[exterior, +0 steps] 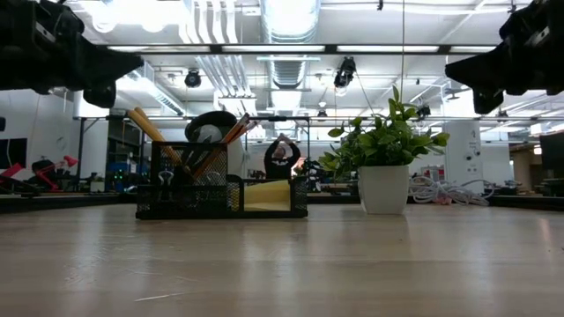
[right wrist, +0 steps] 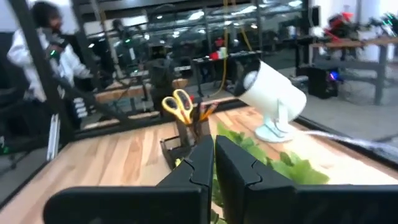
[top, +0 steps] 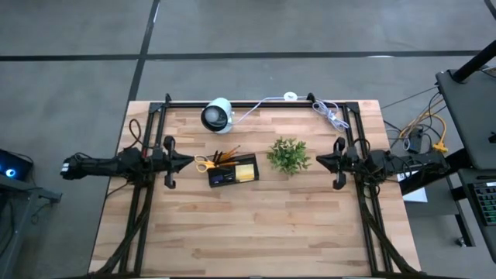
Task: Pick and place office supplies into organizer
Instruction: Return to Home Position
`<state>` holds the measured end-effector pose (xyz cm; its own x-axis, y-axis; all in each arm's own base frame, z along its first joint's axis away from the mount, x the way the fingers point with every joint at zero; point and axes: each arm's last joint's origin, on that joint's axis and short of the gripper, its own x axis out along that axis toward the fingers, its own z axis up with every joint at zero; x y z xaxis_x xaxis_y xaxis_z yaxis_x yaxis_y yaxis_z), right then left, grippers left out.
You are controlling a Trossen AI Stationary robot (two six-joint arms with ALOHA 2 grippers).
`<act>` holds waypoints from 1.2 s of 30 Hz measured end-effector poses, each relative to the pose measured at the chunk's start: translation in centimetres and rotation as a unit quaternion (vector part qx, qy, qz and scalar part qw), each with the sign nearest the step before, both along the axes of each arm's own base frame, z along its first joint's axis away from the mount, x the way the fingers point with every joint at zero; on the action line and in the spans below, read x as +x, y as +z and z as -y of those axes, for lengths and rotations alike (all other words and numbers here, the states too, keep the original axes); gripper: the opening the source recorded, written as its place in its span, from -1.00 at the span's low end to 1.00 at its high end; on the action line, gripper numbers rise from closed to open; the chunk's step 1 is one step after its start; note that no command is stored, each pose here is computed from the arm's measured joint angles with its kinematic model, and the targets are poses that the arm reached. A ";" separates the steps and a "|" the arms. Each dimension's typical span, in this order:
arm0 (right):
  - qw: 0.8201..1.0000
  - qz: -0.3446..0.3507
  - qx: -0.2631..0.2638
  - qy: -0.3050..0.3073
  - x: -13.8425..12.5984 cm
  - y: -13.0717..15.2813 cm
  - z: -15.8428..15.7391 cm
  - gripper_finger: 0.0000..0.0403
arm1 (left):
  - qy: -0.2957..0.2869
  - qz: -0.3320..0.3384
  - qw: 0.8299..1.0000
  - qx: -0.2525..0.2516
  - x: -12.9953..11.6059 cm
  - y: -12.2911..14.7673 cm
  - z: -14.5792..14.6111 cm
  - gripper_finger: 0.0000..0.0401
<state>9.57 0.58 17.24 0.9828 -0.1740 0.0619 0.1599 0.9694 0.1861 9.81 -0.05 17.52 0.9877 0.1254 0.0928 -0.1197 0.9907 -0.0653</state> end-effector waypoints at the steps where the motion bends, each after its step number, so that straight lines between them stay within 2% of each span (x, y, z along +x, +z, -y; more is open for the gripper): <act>1: 1.000 -0.002 -0.011 0.006 0.0 0.0 0.0 -0.96 | 0.000 0.009 1.000 0.000 0.0 0.2 0.0 -1.00; 11: 0.997 -0.014 -0.027 0.075 0.2 -0.2 -0.5 -0.96 | 0.002 0.008 1.000 0.000 0.0 0.2 0.0 -1.00; 21: 0.998 -0.027 -0.029 0.046 0.4 -0.4 -0.3 -0.96 | 0.002 0.006 1.000 0.001 0.0 0.1 0.0 -1.00; 36: 0.998 -0.026 -0.028 0.044 0.3 -0.4 -0.3 -0.96 | 0.002 0.003 1.000 0.001 0.1 0.1 0.0 -1.00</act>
